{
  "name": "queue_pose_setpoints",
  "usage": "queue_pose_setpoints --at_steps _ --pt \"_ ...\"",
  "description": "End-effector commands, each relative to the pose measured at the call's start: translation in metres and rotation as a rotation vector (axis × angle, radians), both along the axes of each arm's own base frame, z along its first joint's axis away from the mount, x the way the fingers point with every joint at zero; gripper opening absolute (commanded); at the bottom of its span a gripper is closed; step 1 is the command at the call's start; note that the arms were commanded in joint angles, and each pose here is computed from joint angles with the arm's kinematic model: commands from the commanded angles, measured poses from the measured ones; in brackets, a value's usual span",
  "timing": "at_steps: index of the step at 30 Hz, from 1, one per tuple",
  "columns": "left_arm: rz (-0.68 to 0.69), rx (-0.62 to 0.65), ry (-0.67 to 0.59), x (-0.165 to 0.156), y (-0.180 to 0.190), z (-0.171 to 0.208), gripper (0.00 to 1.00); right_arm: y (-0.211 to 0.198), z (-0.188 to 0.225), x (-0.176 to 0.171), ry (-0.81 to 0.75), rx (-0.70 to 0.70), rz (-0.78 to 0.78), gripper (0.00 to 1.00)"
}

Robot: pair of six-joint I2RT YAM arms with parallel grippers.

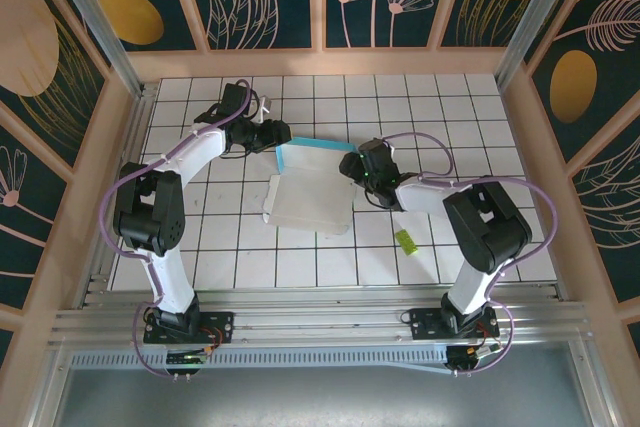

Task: Fold the paper box

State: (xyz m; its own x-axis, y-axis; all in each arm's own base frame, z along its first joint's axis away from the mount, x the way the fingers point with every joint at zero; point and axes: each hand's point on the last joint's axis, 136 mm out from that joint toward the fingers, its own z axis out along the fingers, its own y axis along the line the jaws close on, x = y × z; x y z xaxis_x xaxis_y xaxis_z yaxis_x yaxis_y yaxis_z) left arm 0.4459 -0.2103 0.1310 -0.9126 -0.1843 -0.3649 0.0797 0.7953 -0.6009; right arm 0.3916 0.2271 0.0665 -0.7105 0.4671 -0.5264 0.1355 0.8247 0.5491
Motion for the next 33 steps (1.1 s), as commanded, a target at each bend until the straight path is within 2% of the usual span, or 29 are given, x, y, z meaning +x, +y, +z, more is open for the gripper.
queue_pose_setpoints --at_steps 1,5,8,11,16,24,33 --pt "0.004 0.041 0.066 -0.012 0.006 -0.012 0.49 0.004 -0.011 -0.003 0.009 -0.002 0.031 0.66" --pt "0.004 0.040 0.068 -0.013 0.006 -0.012 0.49 0.000 -0.021 -0.007 0.028 -0.010 0.023 0.68" --pt "0.003 0.038 0.065 -0.013 0.006 -0.012 0.49 -0.005 -0.027 -0.007 0.024 -0.034 0.008 0.77" --pt "0.003 0.038 0.067 -0.013 0.006 -0.012 0.49 -0.005 -0.032 -0.006 0.017 -0.041 0.017 0.79" --pt "0.003 0.035 0.067 -0.014 0.006 -0.012 0.49 0.004 -0.034 -0.004 0.016 -0.003 0.036 0.73" --pt "-0.001 0.021 0.071 -0.015 0.004 -0.013 0.49 0.011 -0.019 -0.003 -0.044 0.022 0.059 0.55" --pt "-0.012 0.028 0.076 -0.015 0.003 -0.014 0.49 0.034 -0.006 0.000 -0.153 0.006 0.137 0.52"
